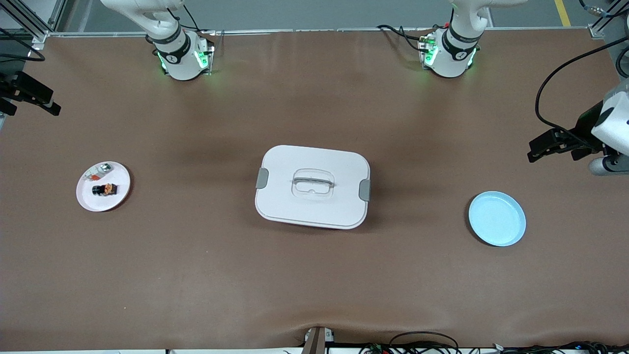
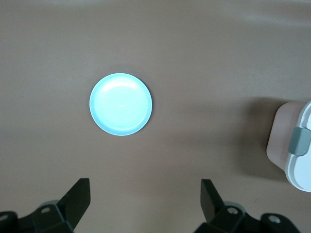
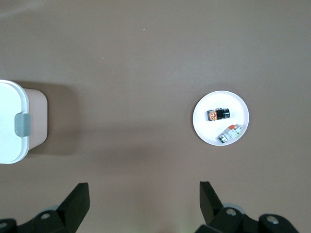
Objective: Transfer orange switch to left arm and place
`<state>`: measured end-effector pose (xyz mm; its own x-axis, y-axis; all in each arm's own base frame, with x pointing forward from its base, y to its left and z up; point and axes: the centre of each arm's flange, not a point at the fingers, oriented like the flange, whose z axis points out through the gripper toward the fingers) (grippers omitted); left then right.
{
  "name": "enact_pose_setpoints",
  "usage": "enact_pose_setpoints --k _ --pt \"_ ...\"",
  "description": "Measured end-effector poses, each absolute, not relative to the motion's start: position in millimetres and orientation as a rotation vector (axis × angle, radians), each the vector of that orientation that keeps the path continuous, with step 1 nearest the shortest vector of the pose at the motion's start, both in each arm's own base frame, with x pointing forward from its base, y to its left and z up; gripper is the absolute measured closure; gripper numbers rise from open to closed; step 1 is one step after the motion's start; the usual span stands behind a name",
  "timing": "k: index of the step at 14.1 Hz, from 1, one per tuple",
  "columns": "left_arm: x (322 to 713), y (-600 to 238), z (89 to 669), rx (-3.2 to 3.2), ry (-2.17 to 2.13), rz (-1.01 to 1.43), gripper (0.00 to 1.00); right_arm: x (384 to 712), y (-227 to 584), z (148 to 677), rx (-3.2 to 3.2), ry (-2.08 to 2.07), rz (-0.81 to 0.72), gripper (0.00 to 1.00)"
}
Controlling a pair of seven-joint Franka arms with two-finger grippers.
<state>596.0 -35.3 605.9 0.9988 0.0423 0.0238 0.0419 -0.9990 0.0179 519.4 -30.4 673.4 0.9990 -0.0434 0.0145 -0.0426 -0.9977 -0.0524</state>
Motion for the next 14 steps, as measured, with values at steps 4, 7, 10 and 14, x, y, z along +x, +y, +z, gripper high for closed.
enact_pose_setpoints --k 4,7,10,14 --pt "596.0 -35.3 605.9 3.123 0.066 0.038 0.00 519.5 -30.0 673.4 -3.089 0.064 -0.024 0.00" --pt "595.9 -36.6 606.2 3.123 0.062 0.039 0.00 519.5 -29.5 673.4 -3.089 0.062 -0.025 0.00" --pt "594.3 -49.3 608.7 3.120 0.027 0.045 0.00 519.6 -29.6 673.5 -3.089 0.062 -0.026 0.00" --pt "587.6 -83.3 615.2 3.110 -0.061 0.056 0.00 519.7 -30.1 673.6 -3.089 0.063 -0.028 0.00"
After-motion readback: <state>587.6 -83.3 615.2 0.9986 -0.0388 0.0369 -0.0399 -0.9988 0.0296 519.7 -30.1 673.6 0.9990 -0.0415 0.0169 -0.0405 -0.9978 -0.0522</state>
